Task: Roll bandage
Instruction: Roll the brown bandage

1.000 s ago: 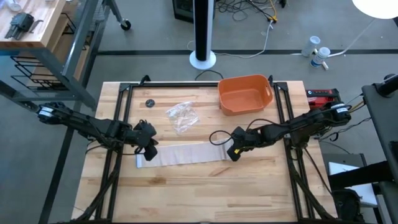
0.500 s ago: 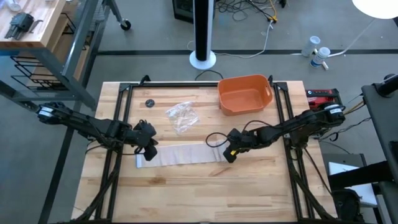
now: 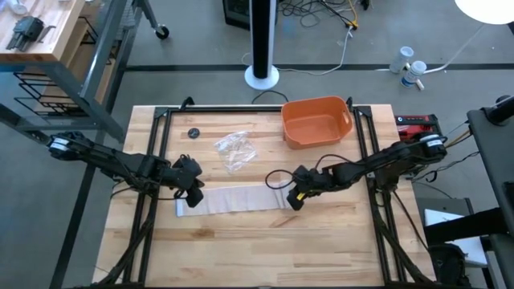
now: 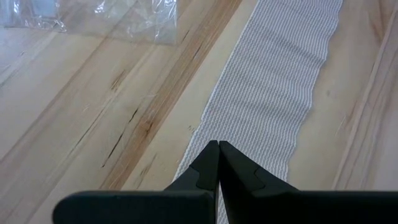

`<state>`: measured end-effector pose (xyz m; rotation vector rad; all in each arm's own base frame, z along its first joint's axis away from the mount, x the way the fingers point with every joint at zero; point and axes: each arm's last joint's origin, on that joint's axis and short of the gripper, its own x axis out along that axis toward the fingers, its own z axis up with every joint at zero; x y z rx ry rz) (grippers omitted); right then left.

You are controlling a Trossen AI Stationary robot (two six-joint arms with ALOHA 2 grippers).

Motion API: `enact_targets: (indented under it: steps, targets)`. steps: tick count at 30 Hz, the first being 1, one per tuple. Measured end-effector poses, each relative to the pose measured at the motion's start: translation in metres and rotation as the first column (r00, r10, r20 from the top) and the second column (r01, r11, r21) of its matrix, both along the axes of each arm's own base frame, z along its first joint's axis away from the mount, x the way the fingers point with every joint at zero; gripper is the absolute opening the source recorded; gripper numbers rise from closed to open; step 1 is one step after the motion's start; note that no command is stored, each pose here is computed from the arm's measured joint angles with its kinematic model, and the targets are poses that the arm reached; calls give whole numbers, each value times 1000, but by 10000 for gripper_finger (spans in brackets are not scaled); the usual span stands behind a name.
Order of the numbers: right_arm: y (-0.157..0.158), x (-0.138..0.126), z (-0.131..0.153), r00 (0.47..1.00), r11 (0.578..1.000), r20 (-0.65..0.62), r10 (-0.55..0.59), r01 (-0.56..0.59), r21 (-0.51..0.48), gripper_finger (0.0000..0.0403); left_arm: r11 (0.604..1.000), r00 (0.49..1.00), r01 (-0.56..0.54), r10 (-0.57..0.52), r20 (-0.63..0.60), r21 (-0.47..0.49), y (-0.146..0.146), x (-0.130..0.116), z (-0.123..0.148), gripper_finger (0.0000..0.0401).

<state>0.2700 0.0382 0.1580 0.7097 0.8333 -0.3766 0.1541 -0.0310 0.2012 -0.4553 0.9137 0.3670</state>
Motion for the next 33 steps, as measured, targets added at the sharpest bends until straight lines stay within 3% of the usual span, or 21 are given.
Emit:
enact_targets:
  steps: [14,23,33]
  targets:
    - [-4,-16,7,995,999,-92,-31,29,-21,0,1000,1000,0,0,0,0,0,0,0,0]
    - [-3,-10,-11,989,999,-144,-32,27,-30,0,1000,1000,-1,1,3,2,0,0,0,0]
    - [0,5,-11,1000,1000,-22,12,-12,2,0,1000,1000,-2,2,4,2,0,0,0,0]
